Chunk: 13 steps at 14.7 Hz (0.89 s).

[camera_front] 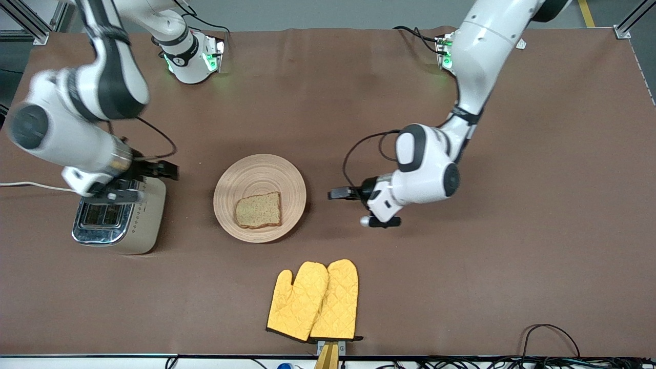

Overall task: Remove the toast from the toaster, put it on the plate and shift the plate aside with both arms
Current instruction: 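Raise the right gripper away while the left gripper grasps the plate rim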

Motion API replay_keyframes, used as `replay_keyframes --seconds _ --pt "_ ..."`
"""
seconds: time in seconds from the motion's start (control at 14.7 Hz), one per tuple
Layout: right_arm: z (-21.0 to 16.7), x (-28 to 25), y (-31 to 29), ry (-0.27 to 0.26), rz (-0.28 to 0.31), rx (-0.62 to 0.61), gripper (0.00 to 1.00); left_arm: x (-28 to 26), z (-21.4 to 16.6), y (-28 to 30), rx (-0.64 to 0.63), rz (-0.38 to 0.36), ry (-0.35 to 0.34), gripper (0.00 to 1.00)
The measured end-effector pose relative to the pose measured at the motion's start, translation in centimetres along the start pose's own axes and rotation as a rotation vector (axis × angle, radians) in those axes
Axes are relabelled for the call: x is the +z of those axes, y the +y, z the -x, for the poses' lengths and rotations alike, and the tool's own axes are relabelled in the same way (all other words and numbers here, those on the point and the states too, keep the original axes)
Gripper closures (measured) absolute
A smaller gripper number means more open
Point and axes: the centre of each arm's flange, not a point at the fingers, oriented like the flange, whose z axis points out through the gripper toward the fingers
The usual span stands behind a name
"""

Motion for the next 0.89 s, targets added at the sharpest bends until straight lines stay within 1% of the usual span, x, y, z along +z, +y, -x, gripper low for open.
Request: replay_keyframes --seconds 0.07,0.14,0.2,0.34,0.41,0.48,0.55,0.61,0.68,0.82,0.89 --pt "-0.1 -2.8 1.8 0.031 0.017 -0.007 0.0 1.9 0.3 0.6 -0.002 0.014 0.01 0.0" --pt "-0.3 -5.2 3.6 0.055 0.042 -0.045 0.0 3.5 0.5 1.0 -0.001 0.02 0.02 0.0" --pt "-0.4 -7.4 5.3 0.074 0.061 -0.077 0.03 5.1 0.6 1.1 0.003 0.02 0.032 0.0" --pt "-0.5 -10.6 8.9 0.114 0.073 -0.086 0.02 7.7 0.7 0.8 0.01 0.011 0.057 0.0" --pt "-0.3 -11.5 10.4 0.123 0.075 -0.074 0.02 8.8 0.8 0.6 0.011 0.008 0.067 0.0" --pt "-0.2 -11.9 11.7 0.118 0.074 -0.059 0.0 9.8 1.0 0.5 0.009 0.008 0.076 0.01" --pt "0.1 -11.9 12.7 0.098 0.072 -0.044 0.0 10.7 1.3 0.4 0.009 0.008 0.086 0.04" --pt "0.4 -12.0 13.4 0.084 0.07 -0.034 0.0 11.4 1.5 0.4 0.01 0.009 0.096 0.04" --pt "0.5 -12.3 13.6 0.079 0.069 -0.029 0.0 11.9 1.7 0.5 0.012 0.011 0.104 0.1" --pt "0.6 -13.5 13.2 0.096 0.071 -0.035 0.0 12.8 2.0 0.5 0.018 0.009 0.11 0.31" --pt "0.5 -14.2 12.7 0.111 0.073 -0.044 0.0 13.0 2.1 0.5 0.024 0.008 0.113 0.31"
